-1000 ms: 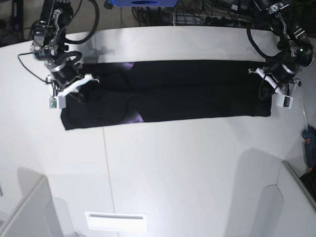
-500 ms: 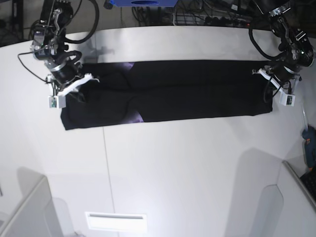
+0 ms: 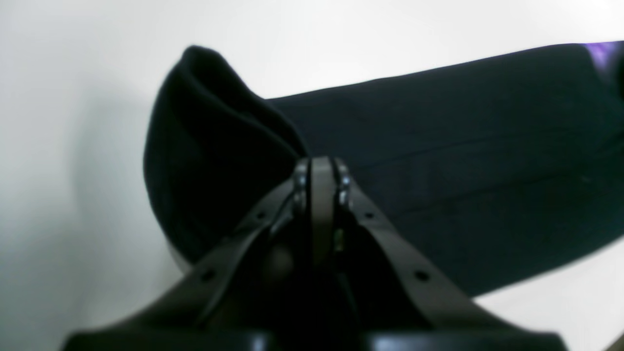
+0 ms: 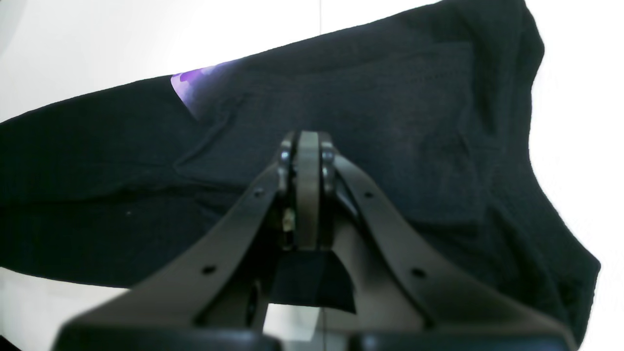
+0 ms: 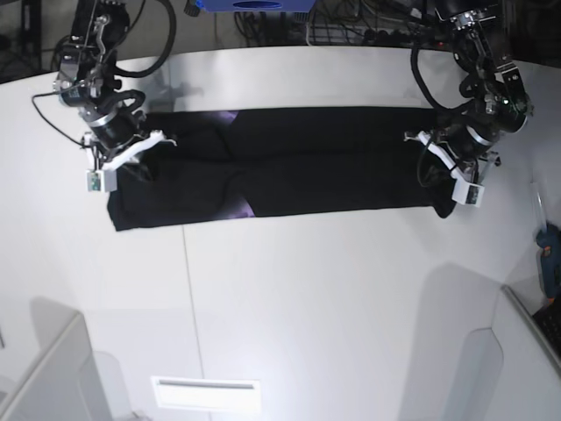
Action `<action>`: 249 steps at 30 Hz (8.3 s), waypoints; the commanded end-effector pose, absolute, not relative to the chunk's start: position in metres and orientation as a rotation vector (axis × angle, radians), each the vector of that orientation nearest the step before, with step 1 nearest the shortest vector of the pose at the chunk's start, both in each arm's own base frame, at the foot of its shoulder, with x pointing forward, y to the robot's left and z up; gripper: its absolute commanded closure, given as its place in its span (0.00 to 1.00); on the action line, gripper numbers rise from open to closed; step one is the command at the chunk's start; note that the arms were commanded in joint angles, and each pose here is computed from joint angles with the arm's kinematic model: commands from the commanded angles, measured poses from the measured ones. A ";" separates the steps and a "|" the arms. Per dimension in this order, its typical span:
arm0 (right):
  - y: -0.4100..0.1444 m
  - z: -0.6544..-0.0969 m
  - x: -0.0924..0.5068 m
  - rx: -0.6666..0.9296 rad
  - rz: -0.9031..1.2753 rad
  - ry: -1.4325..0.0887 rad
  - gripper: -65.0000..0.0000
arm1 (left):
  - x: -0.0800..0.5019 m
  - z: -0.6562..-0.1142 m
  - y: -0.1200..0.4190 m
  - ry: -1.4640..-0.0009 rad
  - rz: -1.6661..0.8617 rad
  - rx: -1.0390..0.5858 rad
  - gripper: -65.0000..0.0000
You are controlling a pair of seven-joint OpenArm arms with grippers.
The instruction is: Fold the T-shirt properly
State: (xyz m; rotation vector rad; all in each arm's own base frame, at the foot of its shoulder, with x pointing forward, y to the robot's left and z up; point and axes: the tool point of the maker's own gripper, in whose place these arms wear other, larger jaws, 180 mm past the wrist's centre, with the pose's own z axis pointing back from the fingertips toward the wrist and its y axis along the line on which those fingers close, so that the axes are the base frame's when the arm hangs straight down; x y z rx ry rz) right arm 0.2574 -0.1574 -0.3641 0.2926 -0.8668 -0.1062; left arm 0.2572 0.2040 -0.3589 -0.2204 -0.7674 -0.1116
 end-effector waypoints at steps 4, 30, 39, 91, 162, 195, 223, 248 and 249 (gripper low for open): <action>-0.160 -0.351 0.264 0.293 -0.098 -0.918 1.00 | 0.266 -0.353 0.171 -0.794 -0.150 -0.286 1.00; -0.161 -0.350 0.266 0.291 -0.099 -0.924 1.00 | 0.278 -0.346 0.036 -0.761 -0.240 -0.543 1.00; -0.161 -0.350 0.266 0.291 -0.099 -0.924 1.00 | 0.278 -0.353 0.007 -0.719 -0.258 -0.599 1.00; -0.162 -0.346 0.271 0.290 -0.101 -0.936 1.00 | 0.280 -0.372 -0.036 -0.627 -0.276 -0.681 1.00; -0.258 -0.353 0.304 0.526 -0.347 -0.685 0.31 | 0.175 -0.400 0.279 -0.779 0.025 -0.135 1.00; -0.199 -0.444 0.262 0.508 -0.223 -0.419 0.33 | 0.227 -0.401 0.236 -0.836 -0.084 -0.159 1.00; -0.217 -0.436 0.275 0.311 -0.129 -0.545 1.00 | 0.282 -0.432 0.158 -0.791 -0.159 -0.261 1.00; -0.156 -0.338 0.284 0.152 0.091 -0.774 1.00 | 0.288 -0.430 0.139 -0.792 -0.195 -0.279 1.00; -0.155 -0.336 0.283 0.151 0.094 -0.775 1.00 | 0.287 -0.431 0.139 -0.790 -0.194 -0.280 1.00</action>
